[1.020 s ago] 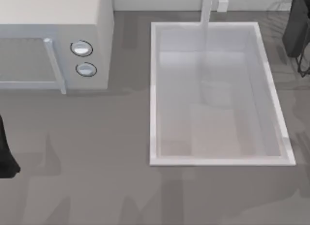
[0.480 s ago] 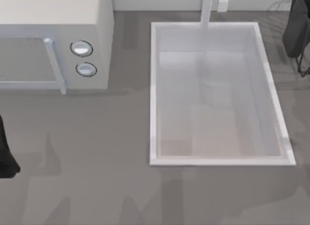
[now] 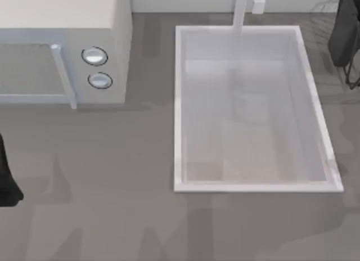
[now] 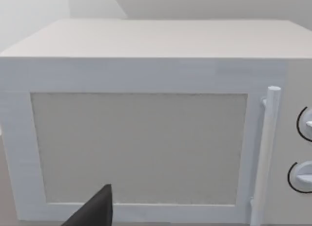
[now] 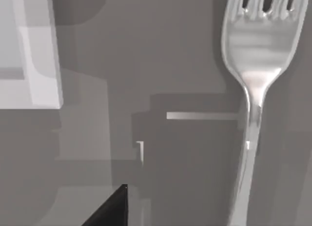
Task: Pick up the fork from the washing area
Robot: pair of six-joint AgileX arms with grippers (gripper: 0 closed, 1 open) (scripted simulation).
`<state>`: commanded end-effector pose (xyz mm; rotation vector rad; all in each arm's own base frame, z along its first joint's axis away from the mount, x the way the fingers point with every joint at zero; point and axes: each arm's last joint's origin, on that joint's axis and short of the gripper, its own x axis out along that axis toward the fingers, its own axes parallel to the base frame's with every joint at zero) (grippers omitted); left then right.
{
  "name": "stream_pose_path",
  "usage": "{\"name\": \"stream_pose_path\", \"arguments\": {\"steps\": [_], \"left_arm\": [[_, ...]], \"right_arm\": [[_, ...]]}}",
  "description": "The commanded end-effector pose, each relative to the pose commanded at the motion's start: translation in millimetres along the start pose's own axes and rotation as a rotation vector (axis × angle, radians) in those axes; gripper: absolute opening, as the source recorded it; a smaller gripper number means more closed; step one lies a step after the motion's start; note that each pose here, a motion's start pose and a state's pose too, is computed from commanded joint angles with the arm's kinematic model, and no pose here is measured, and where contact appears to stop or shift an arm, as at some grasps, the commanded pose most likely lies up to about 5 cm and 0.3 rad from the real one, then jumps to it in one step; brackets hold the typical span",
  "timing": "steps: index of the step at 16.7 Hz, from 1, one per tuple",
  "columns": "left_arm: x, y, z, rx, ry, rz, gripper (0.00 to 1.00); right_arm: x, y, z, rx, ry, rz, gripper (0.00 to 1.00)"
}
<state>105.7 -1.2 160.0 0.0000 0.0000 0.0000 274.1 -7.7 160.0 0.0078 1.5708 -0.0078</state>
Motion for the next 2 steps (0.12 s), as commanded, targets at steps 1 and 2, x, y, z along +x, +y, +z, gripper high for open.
{"name": "stream_pose_path", "arguments": {"steps": [1,2], "left_arm": [[0.0,0.0,0.0,0.0,0.0,0.0,1.0],[0.0,0.0,0.0,0.0,0.0,0.0,1.0]], "right_arm": [[0.0,0.0,0.0,0.0,0.0,0.0,1.0],[0.0,0.0,0.0,0.0,0.0,0.0,1.0]]}}
